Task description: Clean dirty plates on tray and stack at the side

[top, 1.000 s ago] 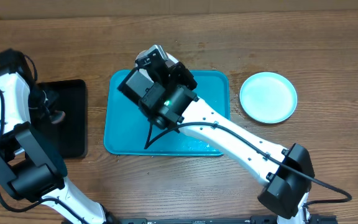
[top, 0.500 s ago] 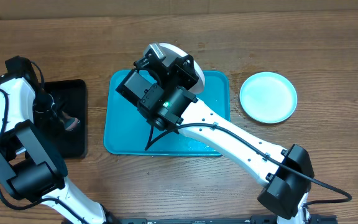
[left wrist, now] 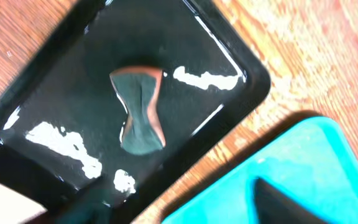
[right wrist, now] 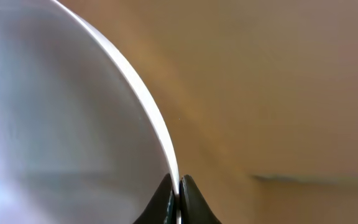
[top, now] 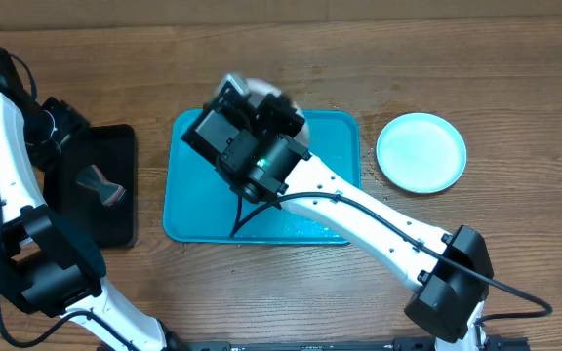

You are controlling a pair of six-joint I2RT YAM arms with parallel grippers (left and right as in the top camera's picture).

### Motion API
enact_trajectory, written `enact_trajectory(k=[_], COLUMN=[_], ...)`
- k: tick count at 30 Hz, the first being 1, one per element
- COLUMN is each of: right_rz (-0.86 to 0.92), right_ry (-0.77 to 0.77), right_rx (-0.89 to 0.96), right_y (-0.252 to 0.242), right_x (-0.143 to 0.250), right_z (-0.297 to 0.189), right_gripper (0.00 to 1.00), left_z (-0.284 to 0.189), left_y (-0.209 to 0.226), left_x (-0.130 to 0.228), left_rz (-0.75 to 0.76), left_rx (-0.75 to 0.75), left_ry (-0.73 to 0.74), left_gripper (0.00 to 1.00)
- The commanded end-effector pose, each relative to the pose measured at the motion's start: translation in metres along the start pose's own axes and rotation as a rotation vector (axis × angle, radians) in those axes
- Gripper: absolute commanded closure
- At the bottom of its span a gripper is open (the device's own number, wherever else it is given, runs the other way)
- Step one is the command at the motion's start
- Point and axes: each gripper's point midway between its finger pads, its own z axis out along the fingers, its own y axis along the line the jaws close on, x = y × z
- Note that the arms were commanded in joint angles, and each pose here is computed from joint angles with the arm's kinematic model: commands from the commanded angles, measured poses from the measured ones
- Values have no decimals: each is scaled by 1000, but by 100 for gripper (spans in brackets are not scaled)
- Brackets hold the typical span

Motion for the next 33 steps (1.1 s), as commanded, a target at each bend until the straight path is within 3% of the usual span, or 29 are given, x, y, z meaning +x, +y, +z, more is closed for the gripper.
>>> enact_trajectory(k=[1, 5, 7, 9, 11, 12, 13, 17, 22, 26, 33], right_rz=[-39, 124, 229, 129, -160, -252, -227, 149, 474, 718, 1068], right_ry=[-55, -6, -29, -53, -64, -62, -32, 91, 245, 447, 762], right_rx=[-304, 231, 326, 54, -347, -449, -457, -295, -275, -416, -673], right_y=[41, -60, -82, -37, 34, 50, 50, 0, -69, -101, -114], right_x=[-9, -1, -4, -11, 0, 8, 14, 28, 80, 153, 264], right_z=[-6, -11, -20, -11, -12, -15, -10, 21, 66, 96, 114], right_gripper=[96, 96, 96, 96, 96, 96, 96, 96, 96, 96, 96], left_z=[-4, -3, -3, -3, -3, -3, -3, -3, -3, -3, -3], left_y=[-5, -6, -6, -6, -6, -6, -6, -6, -6, -6, -6], left_x=[6, 5, 5, 5, 5, 5, 5, 5, 5, 5, 5], left_rz=[7, 7, 7, 7, 7, 7, 7, 7, 6, 6, 6], left_rx=[29, 31, 30, 31, 30, 31, 31, 31, 34, 34, 34], left_ry=[17, 13, 13, 13, 13, 14, 14, 15, 16, 16, 15], left_gripper=[0, 0, 0, 0, 0, 0, 0, 0, 0, 0, 0])
